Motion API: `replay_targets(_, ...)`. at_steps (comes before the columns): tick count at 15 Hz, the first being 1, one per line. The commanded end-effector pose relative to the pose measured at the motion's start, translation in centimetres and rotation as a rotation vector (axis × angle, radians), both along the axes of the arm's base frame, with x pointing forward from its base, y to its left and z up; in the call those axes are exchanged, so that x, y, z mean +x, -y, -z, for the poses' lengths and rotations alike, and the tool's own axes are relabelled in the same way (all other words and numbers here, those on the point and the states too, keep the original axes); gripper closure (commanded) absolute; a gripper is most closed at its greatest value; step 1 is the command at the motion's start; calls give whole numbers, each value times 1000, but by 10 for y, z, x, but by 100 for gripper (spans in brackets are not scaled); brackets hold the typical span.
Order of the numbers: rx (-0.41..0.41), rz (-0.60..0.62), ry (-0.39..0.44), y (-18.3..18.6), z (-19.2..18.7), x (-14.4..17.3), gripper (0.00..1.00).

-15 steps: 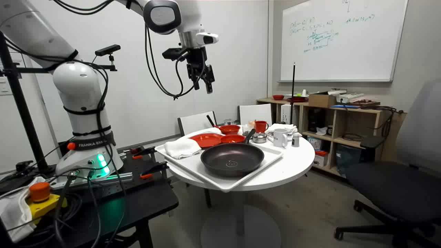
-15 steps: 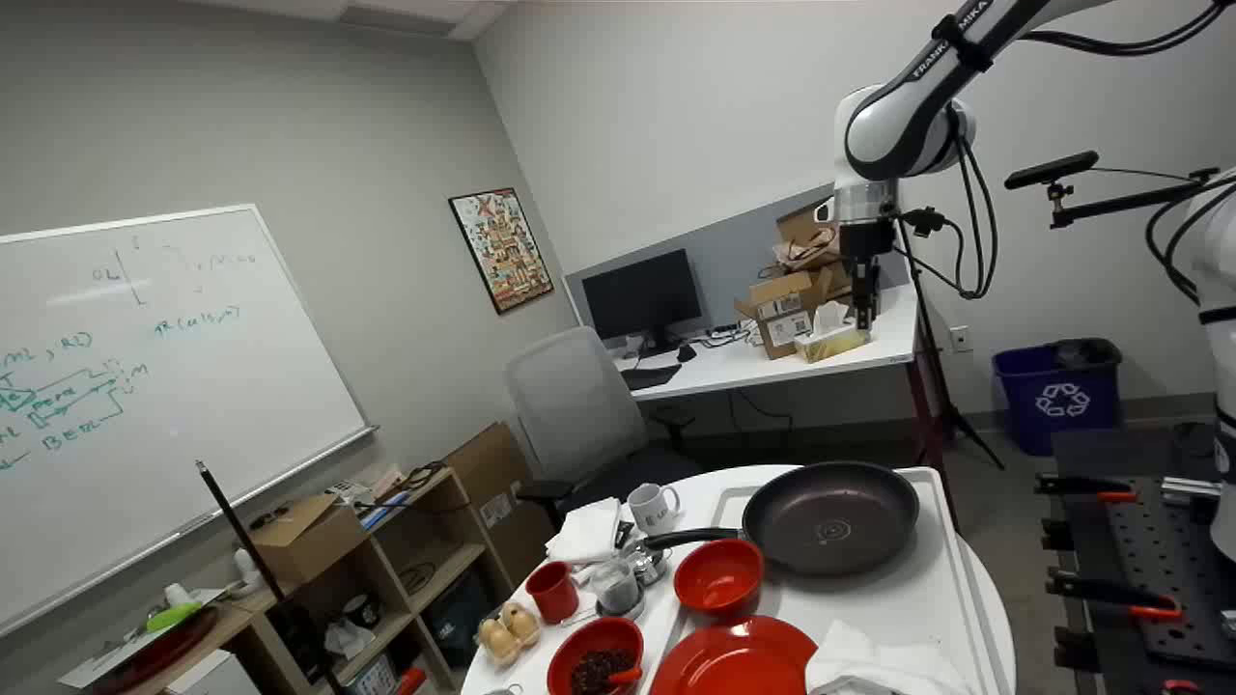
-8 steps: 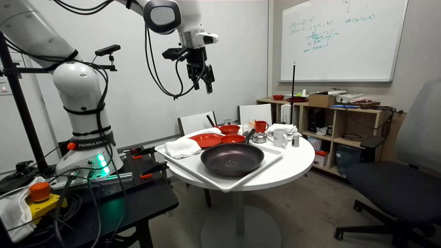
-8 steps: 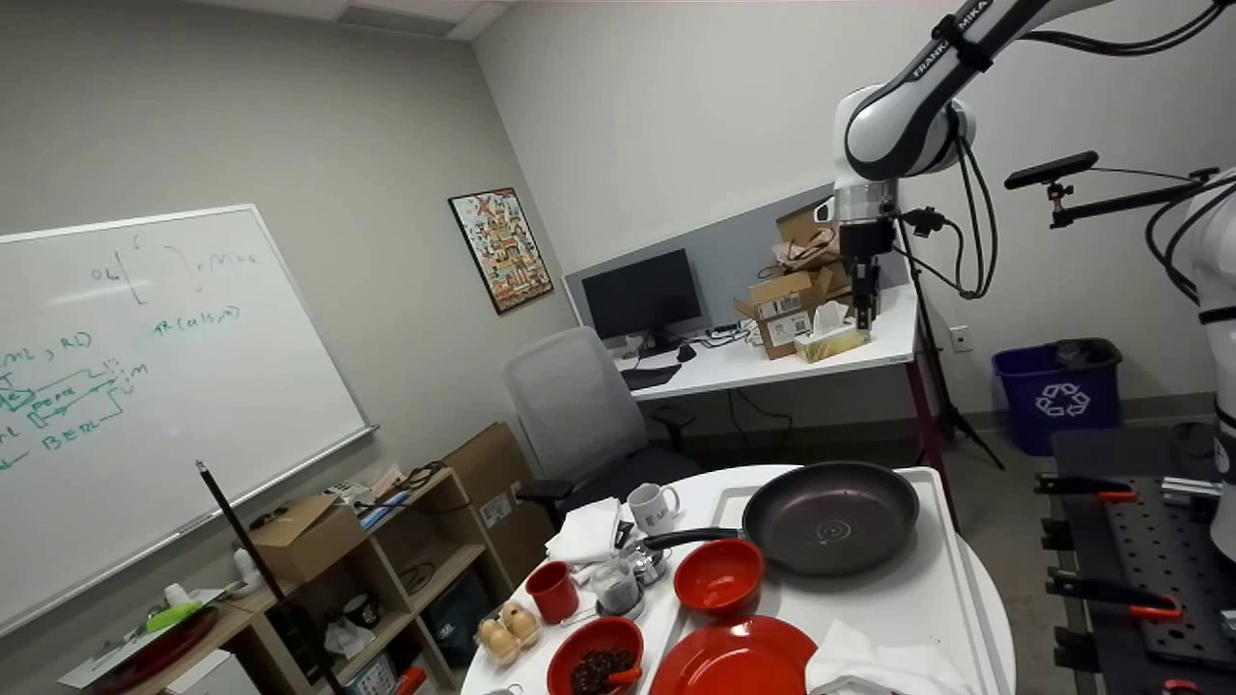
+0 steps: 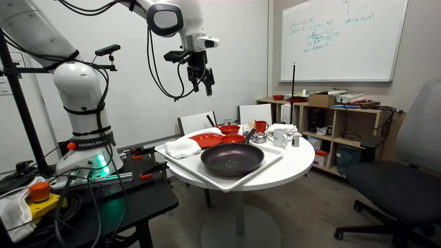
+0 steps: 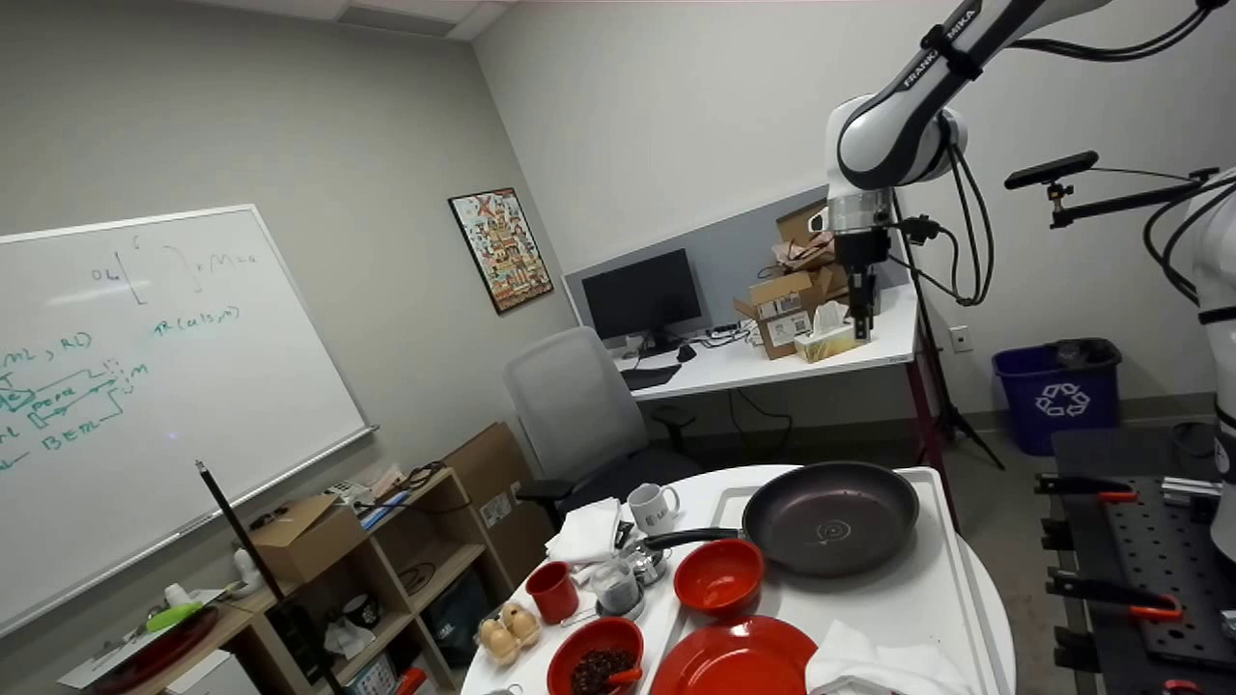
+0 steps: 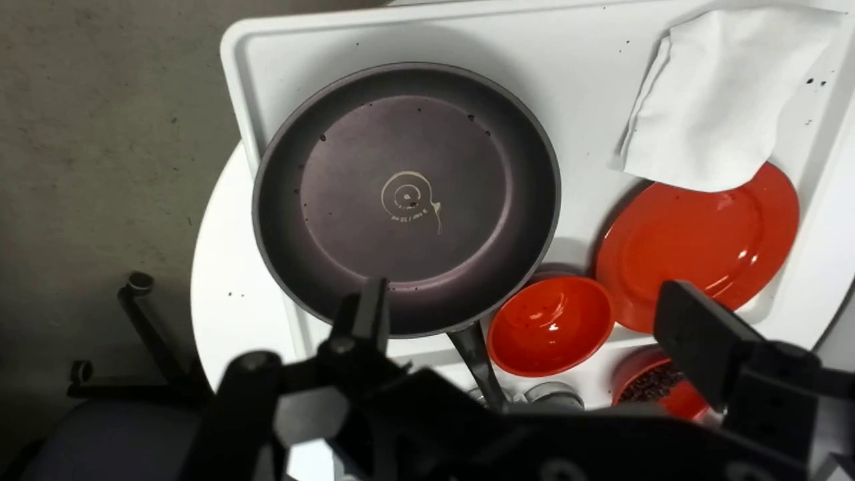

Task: Pick up the white towel from the tray, wipe the inside of the black pan and put the towel back on the tray.

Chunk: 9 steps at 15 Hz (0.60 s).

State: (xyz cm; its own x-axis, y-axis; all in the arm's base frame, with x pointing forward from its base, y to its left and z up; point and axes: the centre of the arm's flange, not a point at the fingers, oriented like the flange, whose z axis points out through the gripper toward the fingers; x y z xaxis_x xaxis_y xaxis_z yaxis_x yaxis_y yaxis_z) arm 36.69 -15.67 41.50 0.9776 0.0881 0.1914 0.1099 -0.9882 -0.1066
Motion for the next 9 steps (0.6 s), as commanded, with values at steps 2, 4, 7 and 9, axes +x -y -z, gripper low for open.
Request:
replay_targets(2,20,-66,-53,-26,32,43,0)
replay_targets(4,6,-92,-71,-47,46,54,0)
replay_targets(7,-41,-141,-87,-83,66,67,0)
replay_targets(9,-75,-182,-95,-111,83,74,0)
